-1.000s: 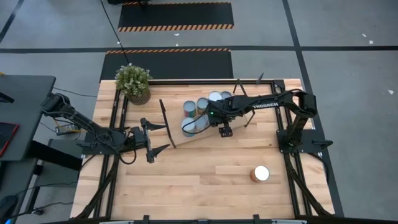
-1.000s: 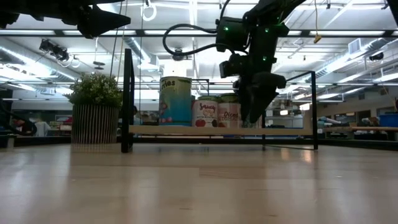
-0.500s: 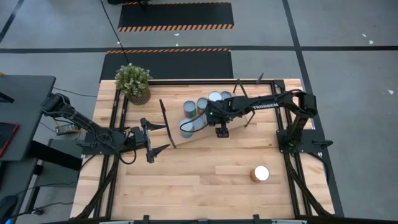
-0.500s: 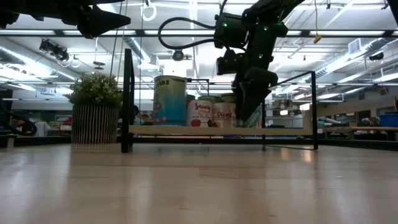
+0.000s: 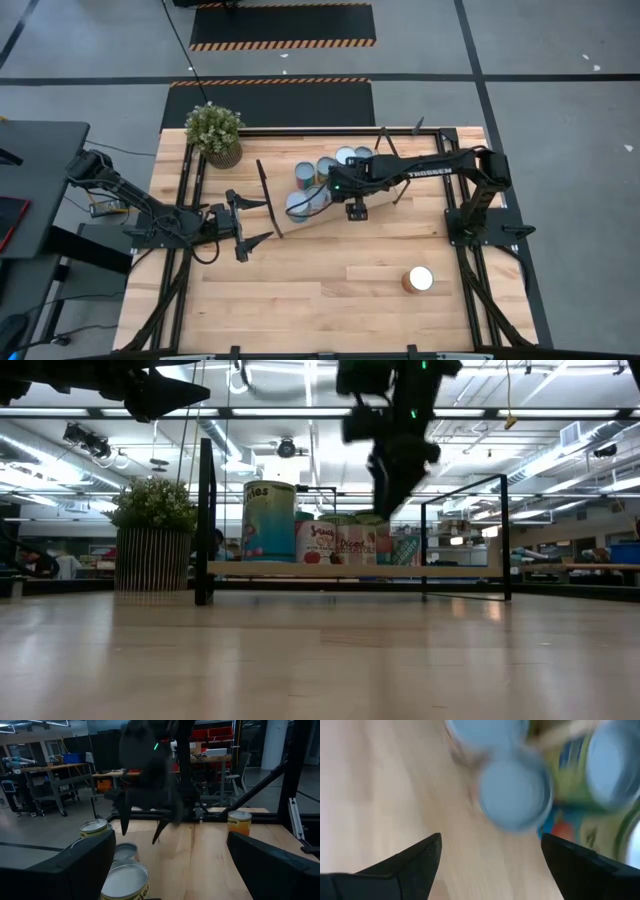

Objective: Pick and place cans onto a shelf
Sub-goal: Put the orange can on the shelf aligned with the other blue can

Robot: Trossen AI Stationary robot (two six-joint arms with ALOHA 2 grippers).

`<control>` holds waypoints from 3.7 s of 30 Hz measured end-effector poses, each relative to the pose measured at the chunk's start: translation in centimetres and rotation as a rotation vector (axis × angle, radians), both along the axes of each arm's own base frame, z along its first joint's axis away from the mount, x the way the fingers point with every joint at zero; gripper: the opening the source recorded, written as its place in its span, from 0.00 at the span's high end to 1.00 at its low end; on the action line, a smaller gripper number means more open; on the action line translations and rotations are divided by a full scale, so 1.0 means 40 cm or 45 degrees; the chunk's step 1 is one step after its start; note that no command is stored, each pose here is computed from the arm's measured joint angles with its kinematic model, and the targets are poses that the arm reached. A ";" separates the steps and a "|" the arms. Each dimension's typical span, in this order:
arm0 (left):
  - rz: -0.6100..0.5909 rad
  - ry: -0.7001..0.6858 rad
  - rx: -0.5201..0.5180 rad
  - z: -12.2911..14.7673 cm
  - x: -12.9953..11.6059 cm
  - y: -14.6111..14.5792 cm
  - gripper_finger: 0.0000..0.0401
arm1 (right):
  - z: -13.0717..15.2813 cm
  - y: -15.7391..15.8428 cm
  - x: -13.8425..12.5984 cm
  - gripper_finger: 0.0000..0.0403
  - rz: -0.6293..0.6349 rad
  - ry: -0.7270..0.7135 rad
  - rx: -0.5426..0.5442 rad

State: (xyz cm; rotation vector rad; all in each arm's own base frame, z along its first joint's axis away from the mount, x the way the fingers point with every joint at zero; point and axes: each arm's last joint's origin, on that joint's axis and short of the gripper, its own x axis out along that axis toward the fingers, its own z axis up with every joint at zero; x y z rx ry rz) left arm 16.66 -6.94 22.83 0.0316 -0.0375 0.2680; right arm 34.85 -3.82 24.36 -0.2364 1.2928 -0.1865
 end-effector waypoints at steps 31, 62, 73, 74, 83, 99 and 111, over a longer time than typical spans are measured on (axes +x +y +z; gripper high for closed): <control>0.007 0.022 0.005 -0.005 0.001 0.002 0.03 | -0.087 0.351 -0.153 0.13 -0.822 0.346 0.679; -0.037 0.076 0.178 -0.007 0.002 -0.001 0.03 | -0.059 0.489 -0.359 0.07 -1.443 0.199 0.529; -0.036 0.065 0.166 -0.005 0.002 0.000 0.03 | -0.096 0.495 -0.364 0.06 -1.484 0.321 0.625; -0.036 0.065 0.166 -0.005 0.002 0.000 0.03 | -0.096 0.496 -0.363 0.08 -1.483 0.320 0.629; 0.040 -0.004 0.176 0.020 -0.015 0.000 0.03 | -0.057 0.466 -0.318 0.21 -1.317 0.197 0.627; -0.124 -0.038 0.200 0.054 -0.087 0.007 0.03 | 0.184 0.197 -0.147 0.19 -0.750 -0.251 0.346; -0.041 -0.112 0.126 0.066 -0.068 0.053 0.03 | 0.242 0.099 -0.106 0.19 -0.384 -0.402 0.079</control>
